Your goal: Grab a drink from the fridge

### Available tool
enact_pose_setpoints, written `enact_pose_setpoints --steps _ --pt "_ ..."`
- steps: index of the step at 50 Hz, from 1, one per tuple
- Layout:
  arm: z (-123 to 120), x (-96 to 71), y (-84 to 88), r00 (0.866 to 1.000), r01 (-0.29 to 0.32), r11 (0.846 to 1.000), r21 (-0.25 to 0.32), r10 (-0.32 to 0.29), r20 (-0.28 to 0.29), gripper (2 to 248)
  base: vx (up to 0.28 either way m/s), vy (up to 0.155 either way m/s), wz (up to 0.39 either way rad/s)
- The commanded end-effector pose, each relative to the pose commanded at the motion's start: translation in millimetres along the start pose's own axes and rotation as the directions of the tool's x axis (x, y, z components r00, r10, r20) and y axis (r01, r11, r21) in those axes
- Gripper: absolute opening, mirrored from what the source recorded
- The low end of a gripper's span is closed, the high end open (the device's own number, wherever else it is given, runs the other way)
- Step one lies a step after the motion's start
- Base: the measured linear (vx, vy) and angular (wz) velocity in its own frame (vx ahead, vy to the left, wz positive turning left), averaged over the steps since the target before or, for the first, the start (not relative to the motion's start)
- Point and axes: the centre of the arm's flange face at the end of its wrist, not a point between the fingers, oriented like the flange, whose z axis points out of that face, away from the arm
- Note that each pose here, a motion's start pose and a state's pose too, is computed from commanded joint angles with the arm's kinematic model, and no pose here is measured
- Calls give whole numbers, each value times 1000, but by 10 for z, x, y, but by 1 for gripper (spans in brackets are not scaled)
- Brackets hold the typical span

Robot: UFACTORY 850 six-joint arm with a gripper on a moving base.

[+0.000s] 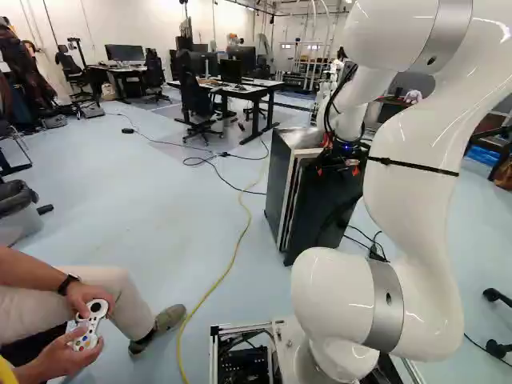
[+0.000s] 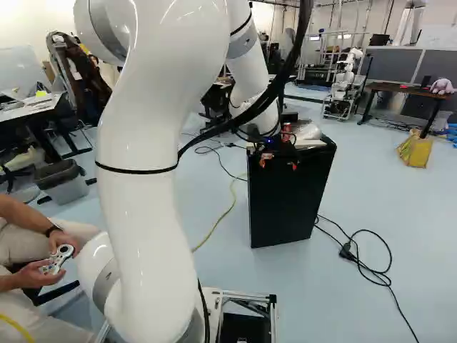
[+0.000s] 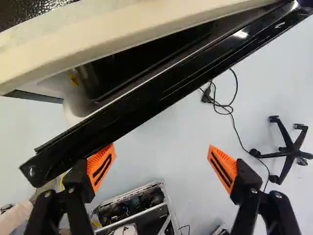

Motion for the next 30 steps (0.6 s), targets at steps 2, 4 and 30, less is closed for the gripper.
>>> enact_pose_setpoints --steps 2,4,30 --pt "6 12 5 1000 -1 1000 0 1 -1 247 0 0 0" --pt "11 24 11 1000 -2 1000 -1 2 -2 247 0 0 0" --pt "83 181 79 1000 -11 1000 -5 11 -14 247 0 0 0"
